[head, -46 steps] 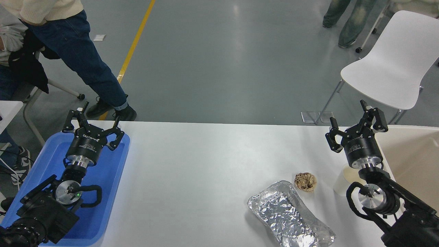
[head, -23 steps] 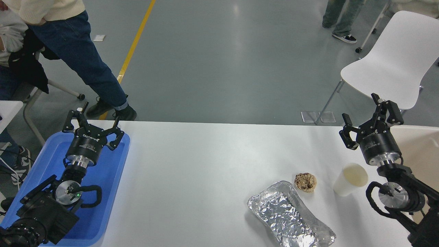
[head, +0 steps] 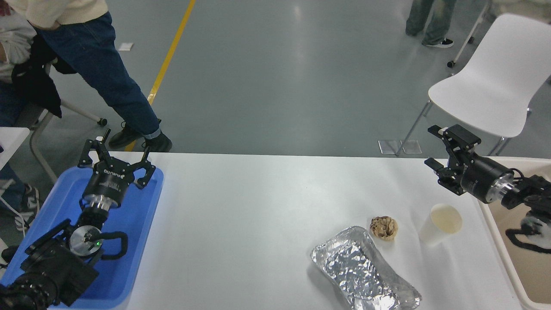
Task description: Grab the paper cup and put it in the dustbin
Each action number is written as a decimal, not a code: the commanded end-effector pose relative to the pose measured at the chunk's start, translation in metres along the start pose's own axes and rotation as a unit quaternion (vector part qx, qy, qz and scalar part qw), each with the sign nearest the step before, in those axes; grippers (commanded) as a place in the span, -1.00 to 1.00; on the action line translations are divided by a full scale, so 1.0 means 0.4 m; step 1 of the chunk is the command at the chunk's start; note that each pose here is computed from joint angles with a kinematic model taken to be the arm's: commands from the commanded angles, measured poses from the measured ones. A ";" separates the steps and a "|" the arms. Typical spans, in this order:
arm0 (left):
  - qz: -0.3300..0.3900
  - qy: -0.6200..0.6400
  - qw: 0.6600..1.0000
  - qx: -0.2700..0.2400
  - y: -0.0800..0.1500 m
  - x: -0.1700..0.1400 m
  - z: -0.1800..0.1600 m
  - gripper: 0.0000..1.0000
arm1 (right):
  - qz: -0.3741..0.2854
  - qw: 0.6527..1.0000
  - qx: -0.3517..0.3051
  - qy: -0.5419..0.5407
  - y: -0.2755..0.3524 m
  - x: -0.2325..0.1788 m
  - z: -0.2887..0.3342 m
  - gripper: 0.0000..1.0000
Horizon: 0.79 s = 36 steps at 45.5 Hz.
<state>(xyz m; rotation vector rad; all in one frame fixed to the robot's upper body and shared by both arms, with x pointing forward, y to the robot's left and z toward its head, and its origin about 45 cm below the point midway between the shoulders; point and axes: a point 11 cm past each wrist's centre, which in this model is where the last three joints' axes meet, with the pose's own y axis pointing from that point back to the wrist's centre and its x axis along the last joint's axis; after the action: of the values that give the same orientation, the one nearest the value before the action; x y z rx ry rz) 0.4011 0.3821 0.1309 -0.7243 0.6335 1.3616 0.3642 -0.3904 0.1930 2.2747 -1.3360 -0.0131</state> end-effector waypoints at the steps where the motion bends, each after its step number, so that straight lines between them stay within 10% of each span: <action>1: -0.001 0.001 1.000 0.001 -0.002 -0.003 -0.001 1.00 | -0.085 0.987 -0.095 0.098 0.091 0.081 -0.087 1.00; 13: -0.002 0.000 1.000 0.002 -0.002 -0.003 -0.002 1.00 | -0.227 0.927 -0.220 0.204 0.147 0.103 -0.288 1.00; 36: 0.000 0.000 1.000 0.001 -0.001 -0.001 -0.001 1.00 | -0.301 0.791 -0.320 0.426 0.178 0.051 -0.516 1.00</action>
<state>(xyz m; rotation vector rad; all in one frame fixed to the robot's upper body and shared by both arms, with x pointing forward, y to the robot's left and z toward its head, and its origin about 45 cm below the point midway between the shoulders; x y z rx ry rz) 0.4017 0.3809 0.1311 -0.7224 0.6352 1.3583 0.3682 -0.3668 0.3659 1.8161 -0.1999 0.1594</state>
